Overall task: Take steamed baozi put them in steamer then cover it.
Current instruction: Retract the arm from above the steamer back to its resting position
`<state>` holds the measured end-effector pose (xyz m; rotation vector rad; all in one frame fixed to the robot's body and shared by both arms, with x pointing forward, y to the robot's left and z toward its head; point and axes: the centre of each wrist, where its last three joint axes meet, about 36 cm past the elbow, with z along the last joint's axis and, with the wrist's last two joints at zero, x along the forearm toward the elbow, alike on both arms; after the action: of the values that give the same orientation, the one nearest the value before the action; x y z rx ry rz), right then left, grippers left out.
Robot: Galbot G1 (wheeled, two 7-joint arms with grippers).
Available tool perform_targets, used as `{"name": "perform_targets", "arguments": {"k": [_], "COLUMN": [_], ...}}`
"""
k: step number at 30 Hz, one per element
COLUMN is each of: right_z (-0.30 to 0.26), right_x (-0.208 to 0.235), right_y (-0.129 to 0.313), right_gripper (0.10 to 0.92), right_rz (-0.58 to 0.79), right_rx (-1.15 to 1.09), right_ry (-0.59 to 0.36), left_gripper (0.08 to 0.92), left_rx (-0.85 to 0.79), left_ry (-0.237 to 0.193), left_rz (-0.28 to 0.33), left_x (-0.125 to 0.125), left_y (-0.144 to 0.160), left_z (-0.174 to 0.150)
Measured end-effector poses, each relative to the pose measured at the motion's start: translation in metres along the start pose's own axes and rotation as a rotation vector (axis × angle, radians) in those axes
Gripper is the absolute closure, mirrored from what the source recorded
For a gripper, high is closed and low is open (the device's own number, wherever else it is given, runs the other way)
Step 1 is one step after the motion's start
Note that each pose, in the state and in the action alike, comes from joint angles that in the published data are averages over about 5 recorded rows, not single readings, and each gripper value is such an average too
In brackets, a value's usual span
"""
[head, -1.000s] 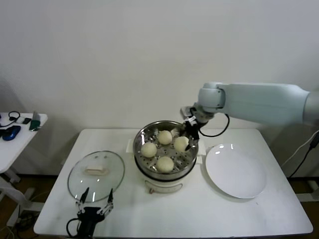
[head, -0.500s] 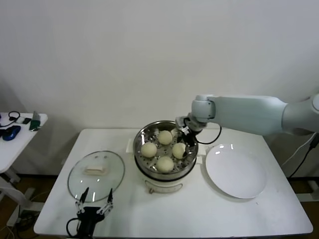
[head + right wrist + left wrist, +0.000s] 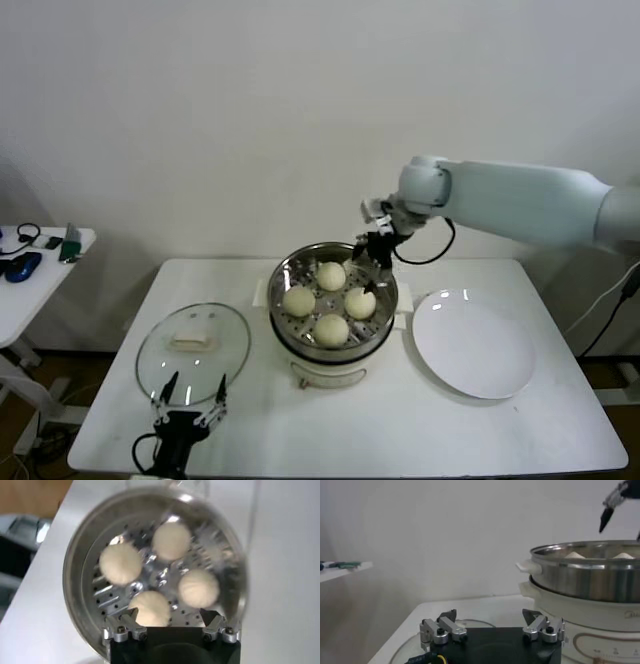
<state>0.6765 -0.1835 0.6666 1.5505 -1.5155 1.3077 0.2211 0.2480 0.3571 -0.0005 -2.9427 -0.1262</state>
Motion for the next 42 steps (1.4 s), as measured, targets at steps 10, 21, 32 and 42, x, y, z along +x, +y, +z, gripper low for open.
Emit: {"name": "perform_targets", "arguments": {"k": [10,21,32,42], "right_z": [0.047,0.144,0.197,0.235], "right_x": [0.034,-0.009,-0.058,-0.114], "right_y": [0.032,0.127,0.221,0.338], "right_gripper": [0.200,0.200,0.200,0.200], "right_rz": [0.331,0.714,0.969,1.140], "right_rx": [-0.208,-0.426,-0.580,-0.794], "right_ry": [-0.272,-0.493,-0.692,-0.757], "left_gripper": [0.177,0.177,0.177,0.177], "left_rx": [-0.004,-0.040,-0.080,-0.240], "left_ry": [-0.007,-0.014,-0.036,-0.067], "left_rz": [0.010,0.010,-0.008,-0.065], "left_x": [-0.004,-0.013,-0.017,-0.014], "left_y": [-0.002,0.002,0.004,0.016], "left_z": [-0.003,0.000,-0.006,-0.008]}}
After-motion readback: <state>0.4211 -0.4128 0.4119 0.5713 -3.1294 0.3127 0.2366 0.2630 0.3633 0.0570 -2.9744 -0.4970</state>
